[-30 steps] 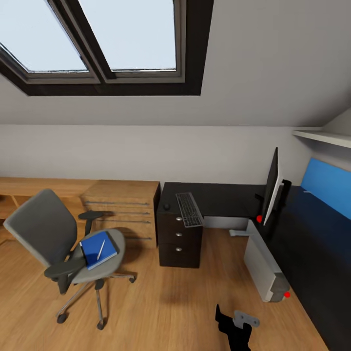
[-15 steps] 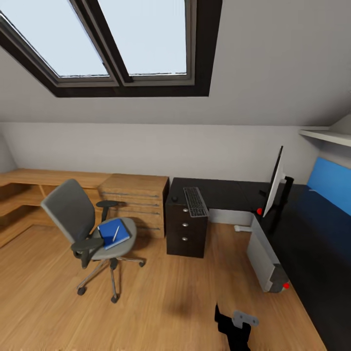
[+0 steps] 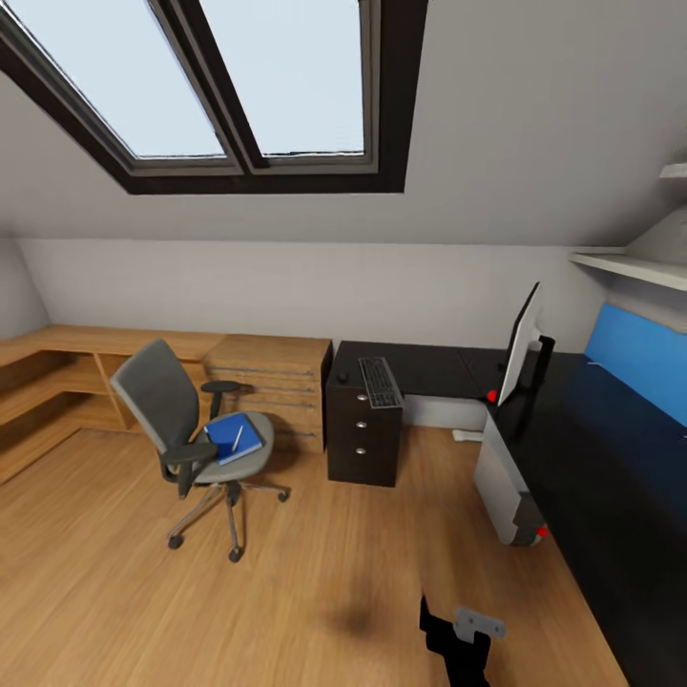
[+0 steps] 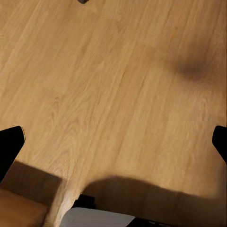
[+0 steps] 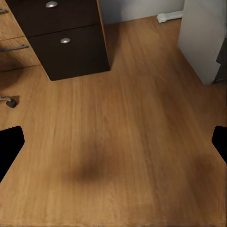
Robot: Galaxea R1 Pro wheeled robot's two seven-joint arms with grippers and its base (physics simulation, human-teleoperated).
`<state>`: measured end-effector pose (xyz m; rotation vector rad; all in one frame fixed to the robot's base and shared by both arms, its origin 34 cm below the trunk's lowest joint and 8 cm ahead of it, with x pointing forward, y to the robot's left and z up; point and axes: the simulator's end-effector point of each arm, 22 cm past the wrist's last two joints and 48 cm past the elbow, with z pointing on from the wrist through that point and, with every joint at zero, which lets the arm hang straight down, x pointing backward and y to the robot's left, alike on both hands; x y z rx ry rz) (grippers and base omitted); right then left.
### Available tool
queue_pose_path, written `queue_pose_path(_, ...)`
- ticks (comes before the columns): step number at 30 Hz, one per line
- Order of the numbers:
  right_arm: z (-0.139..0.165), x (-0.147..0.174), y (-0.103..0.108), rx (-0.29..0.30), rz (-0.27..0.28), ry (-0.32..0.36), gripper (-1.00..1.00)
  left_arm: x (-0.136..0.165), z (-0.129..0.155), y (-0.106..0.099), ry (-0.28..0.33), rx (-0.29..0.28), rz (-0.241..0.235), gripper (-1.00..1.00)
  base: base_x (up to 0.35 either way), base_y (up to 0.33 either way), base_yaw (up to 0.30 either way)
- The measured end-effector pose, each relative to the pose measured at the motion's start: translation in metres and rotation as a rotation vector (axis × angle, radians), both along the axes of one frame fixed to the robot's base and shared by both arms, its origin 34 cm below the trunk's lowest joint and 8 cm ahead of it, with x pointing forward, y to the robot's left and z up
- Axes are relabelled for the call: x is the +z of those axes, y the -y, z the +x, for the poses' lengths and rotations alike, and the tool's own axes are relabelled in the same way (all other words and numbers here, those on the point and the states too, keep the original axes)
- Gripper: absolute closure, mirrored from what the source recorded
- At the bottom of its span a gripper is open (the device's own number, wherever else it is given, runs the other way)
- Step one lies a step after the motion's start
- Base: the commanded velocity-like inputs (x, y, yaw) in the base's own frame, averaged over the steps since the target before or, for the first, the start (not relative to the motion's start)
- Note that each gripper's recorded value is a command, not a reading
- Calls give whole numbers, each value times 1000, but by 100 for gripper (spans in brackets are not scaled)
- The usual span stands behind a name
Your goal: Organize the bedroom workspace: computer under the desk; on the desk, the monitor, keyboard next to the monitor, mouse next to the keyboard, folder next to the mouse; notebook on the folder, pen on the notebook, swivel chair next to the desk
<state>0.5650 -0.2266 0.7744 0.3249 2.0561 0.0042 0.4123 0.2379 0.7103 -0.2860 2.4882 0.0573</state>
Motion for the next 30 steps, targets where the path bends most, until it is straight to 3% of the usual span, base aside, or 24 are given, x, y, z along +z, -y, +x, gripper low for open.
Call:
queue_pose_path(16,-4,5,0,2,-1,0,-100,8,0,-2,18,6,3,-100,-340,-91,-158)
queue_pose_path(30,-3,6,-3,22,-10,2,-100,8,0,-3,20,7,5,-100,-335,-149,-21)
